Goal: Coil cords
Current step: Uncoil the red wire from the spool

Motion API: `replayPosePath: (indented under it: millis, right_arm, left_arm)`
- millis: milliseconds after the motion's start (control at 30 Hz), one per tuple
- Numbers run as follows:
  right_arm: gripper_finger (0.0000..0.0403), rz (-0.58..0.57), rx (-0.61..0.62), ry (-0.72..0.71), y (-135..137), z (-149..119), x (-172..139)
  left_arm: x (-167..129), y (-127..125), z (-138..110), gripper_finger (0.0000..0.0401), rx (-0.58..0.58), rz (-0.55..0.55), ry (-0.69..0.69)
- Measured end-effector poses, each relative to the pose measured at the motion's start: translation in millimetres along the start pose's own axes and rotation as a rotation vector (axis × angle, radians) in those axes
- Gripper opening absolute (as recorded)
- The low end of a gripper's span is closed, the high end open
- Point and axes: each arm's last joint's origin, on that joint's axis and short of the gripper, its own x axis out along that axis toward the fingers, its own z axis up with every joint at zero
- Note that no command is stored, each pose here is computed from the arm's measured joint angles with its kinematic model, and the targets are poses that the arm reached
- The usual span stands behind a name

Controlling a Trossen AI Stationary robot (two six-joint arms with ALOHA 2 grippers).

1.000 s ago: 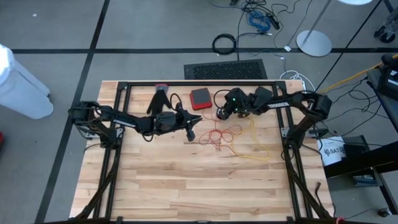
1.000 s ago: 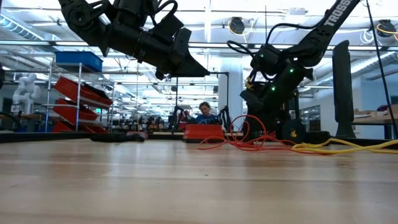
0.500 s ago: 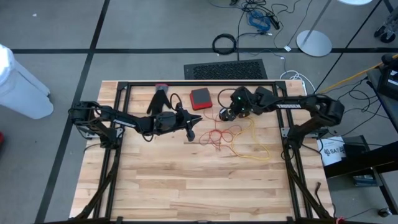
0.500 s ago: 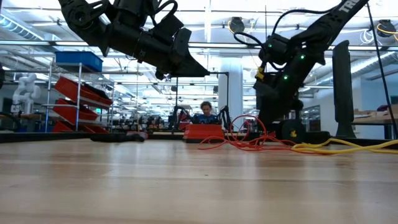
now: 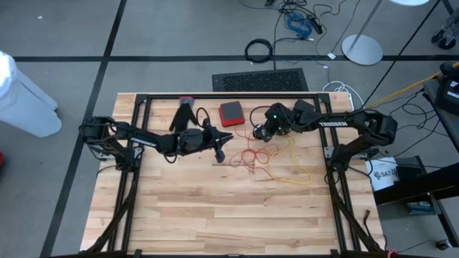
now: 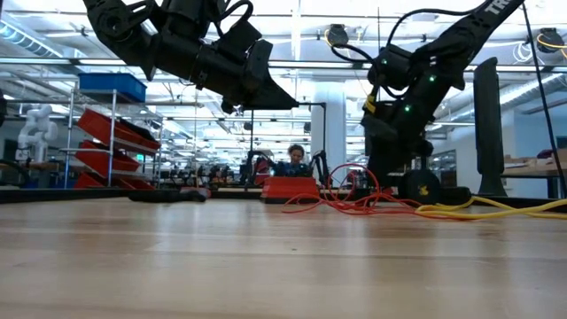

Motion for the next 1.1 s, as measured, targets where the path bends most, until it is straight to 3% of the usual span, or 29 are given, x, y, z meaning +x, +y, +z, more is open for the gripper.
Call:
replayPosePath:
  millis: [200,533,1100]
  right_arm:
    - [0.0146,-0.010,-0.044,0.002,-11.7,3.5,1.1]
    - [0.0146,0.090,-0.062,0.083,-27.1,1.4,18.2]
    - [0.0146,0.199,-0.040,0.023,-30.4,9.2,28.5]
  left_arm:
    - [0.0,-0.1,0.0,0.0057,0.000,0.000,0.000]
    - [0.0,-0.1,0.0,0.0057,0.000,0.000,0.000]
    - [0.0,0.0,0.0,0.0057,0.000,0.000,0.000]
